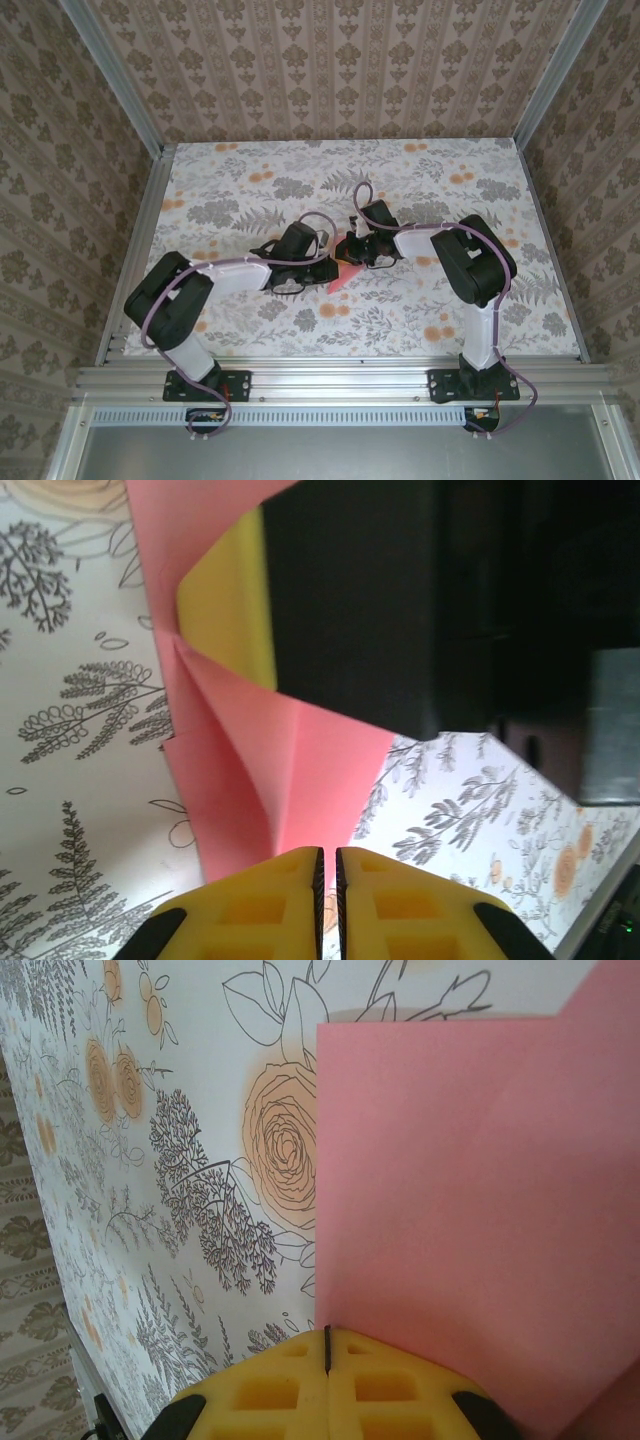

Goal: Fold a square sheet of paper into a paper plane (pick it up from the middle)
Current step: Fourth fold the wing at the center of the table.

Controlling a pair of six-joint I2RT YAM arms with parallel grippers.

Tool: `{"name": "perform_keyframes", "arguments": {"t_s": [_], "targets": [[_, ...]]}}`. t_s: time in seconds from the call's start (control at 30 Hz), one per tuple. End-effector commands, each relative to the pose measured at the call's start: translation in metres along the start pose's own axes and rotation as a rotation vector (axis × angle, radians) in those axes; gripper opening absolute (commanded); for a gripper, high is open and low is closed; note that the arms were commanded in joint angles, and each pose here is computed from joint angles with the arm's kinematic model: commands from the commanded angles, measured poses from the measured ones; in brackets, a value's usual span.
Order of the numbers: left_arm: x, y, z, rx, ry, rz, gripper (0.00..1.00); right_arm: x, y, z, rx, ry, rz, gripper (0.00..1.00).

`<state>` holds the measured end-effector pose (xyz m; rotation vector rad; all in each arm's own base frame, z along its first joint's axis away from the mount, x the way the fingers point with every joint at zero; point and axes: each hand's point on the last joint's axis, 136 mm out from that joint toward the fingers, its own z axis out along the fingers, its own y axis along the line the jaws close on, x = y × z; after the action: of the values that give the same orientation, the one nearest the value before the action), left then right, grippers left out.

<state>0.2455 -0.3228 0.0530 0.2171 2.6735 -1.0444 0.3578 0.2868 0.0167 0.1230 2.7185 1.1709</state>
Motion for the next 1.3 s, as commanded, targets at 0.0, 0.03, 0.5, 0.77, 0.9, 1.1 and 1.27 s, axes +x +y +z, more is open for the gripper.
{"name": "perform_keyframes", "arguments": {"t_s": [0.0, 0.03, 0.5, 0.77, 0.9, 1.1, 1.27], "targets": [[-0.006, -0.005, 0.005, 0.018, -0.007, 0.015, 0.14, 0.014, -0.011, 0.006, 0.02, 0.041, 0.004, 0.07], [-0.005, -0.004, 0.007, 0.017, -0.003, 0.014, 0.14, 0.014, -0.011, 0.005, 0.02, 0.041, 0.004, 0.07], [0.037, 0.03, 0.025, -0.031, 0.078, -0.06, 0.11, 0.019, -0.019, 0.006, 0.042, 0.051, 0.01, 0.08], [0.034, 0.019, 0.02, -0.001, 0.057, -0.038, 0.11, 0.019, -0.021, 0.006, 0.053, 0.053, 0.008, 0.08], [0.024, 0.01, 0.002, -0.009, 0.012, -0.016, 0.15, 0.02, -0.022, 0.006, 0.059, 0.053, 0.007, 0.08], [0.016, -0.015, -0.01, 0.073, -0.005, 0.014, 0.17, 0.021, -0.024, 0.006, 0.066, 0.056, 0.009, 0.08], [0.021, -0.013, 0.0, 0.096, 0.014, -0.006, 0.16, 0.021, -0.024, 0.006, 0.066, 0.056, 0.008, 0.08]]}}
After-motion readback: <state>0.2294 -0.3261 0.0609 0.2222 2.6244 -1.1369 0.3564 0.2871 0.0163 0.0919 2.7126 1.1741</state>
